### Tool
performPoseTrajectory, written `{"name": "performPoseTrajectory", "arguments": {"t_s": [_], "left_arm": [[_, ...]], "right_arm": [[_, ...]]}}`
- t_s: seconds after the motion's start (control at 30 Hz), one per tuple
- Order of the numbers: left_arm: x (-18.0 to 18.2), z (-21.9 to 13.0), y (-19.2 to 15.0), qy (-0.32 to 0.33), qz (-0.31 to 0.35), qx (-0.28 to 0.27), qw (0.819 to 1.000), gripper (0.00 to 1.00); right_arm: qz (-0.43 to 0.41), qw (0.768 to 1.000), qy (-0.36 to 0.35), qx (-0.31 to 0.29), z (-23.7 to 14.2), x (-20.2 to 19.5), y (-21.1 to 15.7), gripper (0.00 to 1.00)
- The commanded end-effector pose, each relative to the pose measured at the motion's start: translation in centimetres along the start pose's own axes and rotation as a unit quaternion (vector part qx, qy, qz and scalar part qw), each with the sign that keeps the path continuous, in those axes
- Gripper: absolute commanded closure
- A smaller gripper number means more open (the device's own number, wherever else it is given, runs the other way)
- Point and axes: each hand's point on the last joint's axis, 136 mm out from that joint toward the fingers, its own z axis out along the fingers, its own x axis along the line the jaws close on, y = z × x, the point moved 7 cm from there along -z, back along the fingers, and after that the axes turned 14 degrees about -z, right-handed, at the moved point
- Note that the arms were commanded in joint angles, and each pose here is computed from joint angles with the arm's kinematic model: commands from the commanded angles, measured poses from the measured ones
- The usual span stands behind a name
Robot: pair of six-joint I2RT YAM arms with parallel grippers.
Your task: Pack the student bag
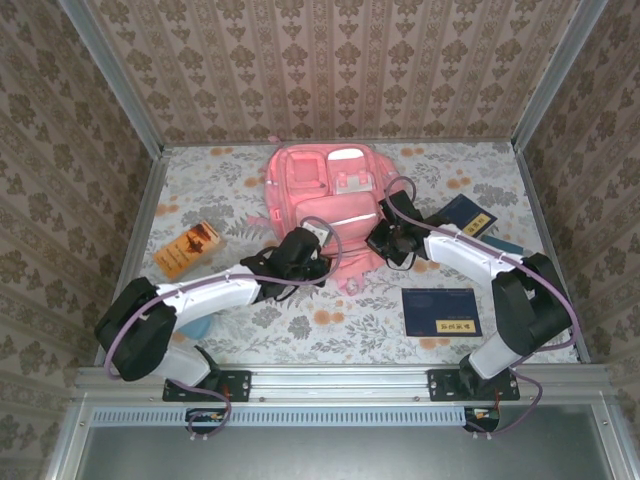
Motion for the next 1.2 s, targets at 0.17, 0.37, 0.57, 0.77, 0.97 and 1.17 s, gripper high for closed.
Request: {"name": "performPoseTrajectory", "arguments": {"t_s": [0.17,0.37,0.57,0.77,0.97,1.17], "left_arm": [[5.6,-3.1,0.1,0.097,-0.039,-0.069,0.992,1.00],[8.4,-2.7,0.7,0.104,-0.060,-0.068,0.990,1.00],[11.7,-1.9,2.9,0.113,-0.075,-0.068,0.988,1.00],[13.5,-0.9,5.1,0.082,-0.063,-0.067,0.992,1.00],[14.4,-0.5,7.3,0.040,-0.042,-0.081,0.995,1.00],[16.1,-0.7,8.0,0.070,-0.070,-0.092,0.991,1.00]], "right_arm": [[-0.028,0.996,-0.051,-0.072,-3.8,-2.7,1.9,1.00],[-0.057,0.997,-0.012,-0.060,-3.8,-2.1,2.9,1.00],[-0.101,0.994,0.009,-0.049,-4.1,-1.5,3.4,1.00],[-0.130,0.990,0.029,-0.034,-4.4,-1.5,3.6,1.00],[-0.146,0.988,0.045,-0.028,-4.2,-1.4,3.9,1.00],[-0.170,0.978,0.117,-0.001,-3.0,1.0,4.1,1.00]]}}
